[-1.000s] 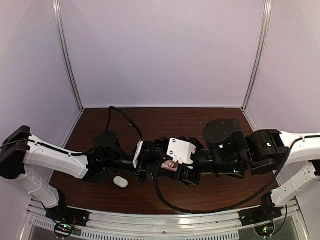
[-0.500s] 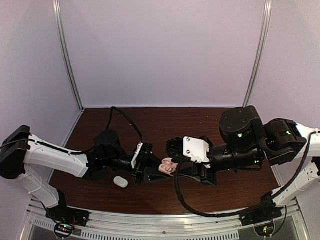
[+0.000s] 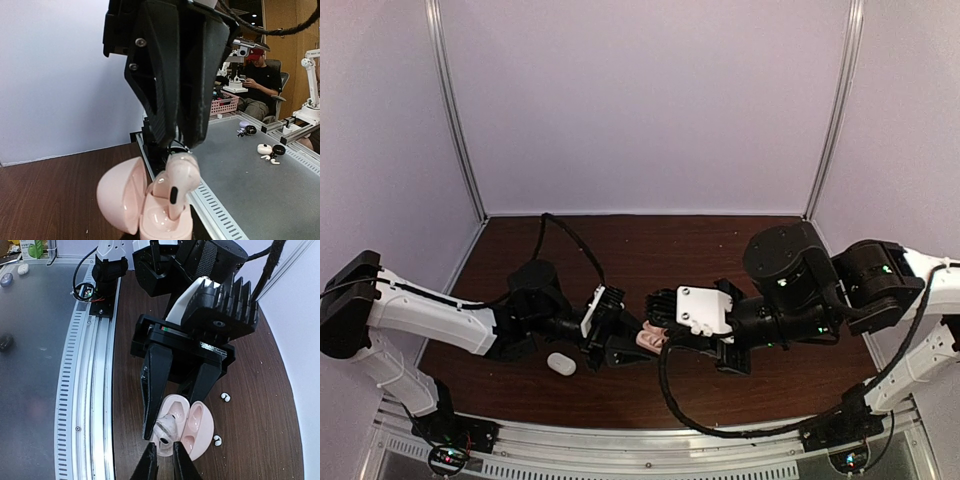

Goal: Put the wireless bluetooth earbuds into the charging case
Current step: Rotate the left earbud in the left side groove of the charging case.

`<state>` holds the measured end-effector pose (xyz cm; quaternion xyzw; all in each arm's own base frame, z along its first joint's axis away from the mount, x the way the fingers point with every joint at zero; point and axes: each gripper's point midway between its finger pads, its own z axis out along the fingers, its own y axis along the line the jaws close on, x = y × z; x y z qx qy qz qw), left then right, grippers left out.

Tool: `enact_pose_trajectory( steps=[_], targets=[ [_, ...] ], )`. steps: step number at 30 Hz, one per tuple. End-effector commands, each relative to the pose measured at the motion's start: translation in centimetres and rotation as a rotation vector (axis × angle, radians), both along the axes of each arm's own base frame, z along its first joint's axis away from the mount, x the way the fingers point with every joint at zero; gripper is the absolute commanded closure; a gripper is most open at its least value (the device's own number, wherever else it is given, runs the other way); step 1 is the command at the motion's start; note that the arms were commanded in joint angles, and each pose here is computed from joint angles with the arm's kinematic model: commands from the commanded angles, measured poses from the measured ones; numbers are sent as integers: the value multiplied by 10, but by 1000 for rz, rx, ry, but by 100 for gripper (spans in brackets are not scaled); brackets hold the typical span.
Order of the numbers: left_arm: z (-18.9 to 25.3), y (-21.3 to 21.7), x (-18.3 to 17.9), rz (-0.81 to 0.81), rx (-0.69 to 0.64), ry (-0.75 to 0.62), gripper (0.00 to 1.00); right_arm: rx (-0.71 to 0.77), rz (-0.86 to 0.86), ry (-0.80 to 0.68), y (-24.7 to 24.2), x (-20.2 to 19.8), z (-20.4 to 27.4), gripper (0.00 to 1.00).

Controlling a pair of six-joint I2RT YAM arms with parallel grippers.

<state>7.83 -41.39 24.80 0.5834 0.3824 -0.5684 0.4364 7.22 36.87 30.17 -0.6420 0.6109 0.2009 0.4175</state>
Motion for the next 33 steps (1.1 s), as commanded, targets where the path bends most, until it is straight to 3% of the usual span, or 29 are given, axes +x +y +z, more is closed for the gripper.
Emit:
enact_pose_trajectory(
  steps=[1, 24, 28, 33],
  targets=[
    [19, -1, 1, -16, -64, -18, 100, 0, -60, -43, 1, 13, 0, 87],
    [20, -4, 10, 38, -89, 3, 100, 66, -95, -26, 12, 17, 3, 88],
    [19, -4, 11, 42, -83, 10, 100, 83, -109, -42, 4, 19, 13, 82],
    [18, -5, 11, 42, -77, 16, 100, 77, -76, -36, 1, 13, 18, 60]
  ],
)
